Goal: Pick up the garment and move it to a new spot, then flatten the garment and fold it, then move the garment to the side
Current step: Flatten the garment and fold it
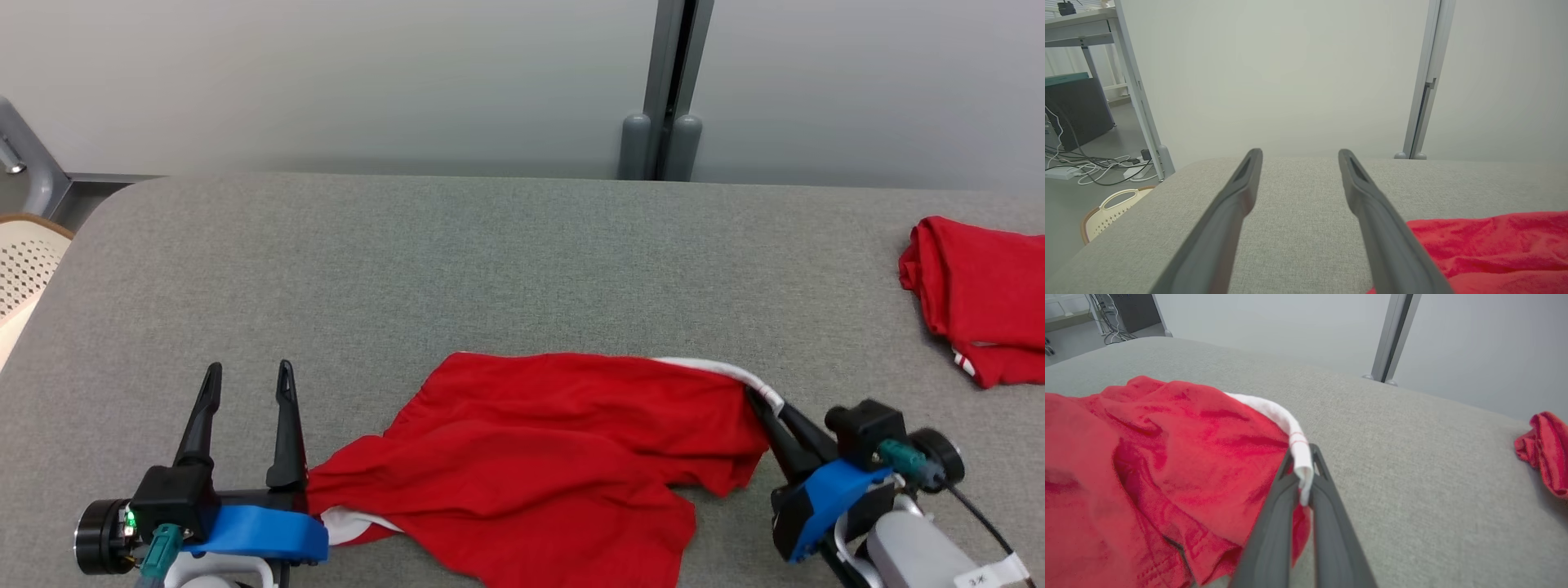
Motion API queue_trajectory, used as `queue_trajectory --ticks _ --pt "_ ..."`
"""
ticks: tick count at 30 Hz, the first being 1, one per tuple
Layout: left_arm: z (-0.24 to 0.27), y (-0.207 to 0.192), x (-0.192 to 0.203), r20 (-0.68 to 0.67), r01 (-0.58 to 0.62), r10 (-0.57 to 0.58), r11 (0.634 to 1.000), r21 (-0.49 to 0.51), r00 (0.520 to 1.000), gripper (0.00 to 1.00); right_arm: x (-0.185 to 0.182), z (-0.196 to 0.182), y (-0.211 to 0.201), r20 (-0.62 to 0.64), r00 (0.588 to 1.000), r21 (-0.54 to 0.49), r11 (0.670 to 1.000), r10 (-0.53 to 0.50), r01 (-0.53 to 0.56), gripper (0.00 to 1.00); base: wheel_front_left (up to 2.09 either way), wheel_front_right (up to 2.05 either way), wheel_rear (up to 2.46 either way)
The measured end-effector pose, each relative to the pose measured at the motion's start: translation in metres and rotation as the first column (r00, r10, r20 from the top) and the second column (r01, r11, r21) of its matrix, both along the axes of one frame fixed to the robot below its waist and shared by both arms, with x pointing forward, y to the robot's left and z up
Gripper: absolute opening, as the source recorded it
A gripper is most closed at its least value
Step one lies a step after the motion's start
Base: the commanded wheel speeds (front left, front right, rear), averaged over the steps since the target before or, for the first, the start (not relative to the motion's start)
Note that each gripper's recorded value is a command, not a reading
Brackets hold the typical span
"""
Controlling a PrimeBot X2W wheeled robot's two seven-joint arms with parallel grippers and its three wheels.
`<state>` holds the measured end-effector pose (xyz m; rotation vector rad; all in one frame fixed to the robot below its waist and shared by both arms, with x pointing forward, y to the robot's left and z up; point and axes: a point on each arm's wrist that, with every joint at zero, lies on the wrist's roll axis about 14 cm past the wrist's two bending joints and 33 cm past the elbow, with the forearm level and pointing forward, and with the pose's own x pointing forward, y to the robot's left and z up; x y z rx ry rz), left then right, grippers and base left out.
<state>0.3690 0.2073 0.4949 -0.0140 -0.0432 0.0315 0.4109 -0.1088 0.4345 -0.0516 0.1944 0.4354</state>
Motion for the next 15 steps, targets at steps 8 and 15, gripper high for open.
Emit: queue_trajectory --ticks 8,15 --pt "-0.002 0.002 0.006 -0.008 -0.004 0.004 1.0 -0.003 1.0 1.0 0.07 0.036 -0.014 0.102 0.995 -0.101 0.995 0.01 0.0 0.0 0.0 0.0 0.0" --pt "-0.006 0.011 0.008 -0.024 -0.028 0.028 1.0 -0.003 0.999 1.0 0.122 0.053 -0.023 0.125 0.992 -0.169 0.985 -0.002 0.024 0.0 0.0 0.0 0.0"
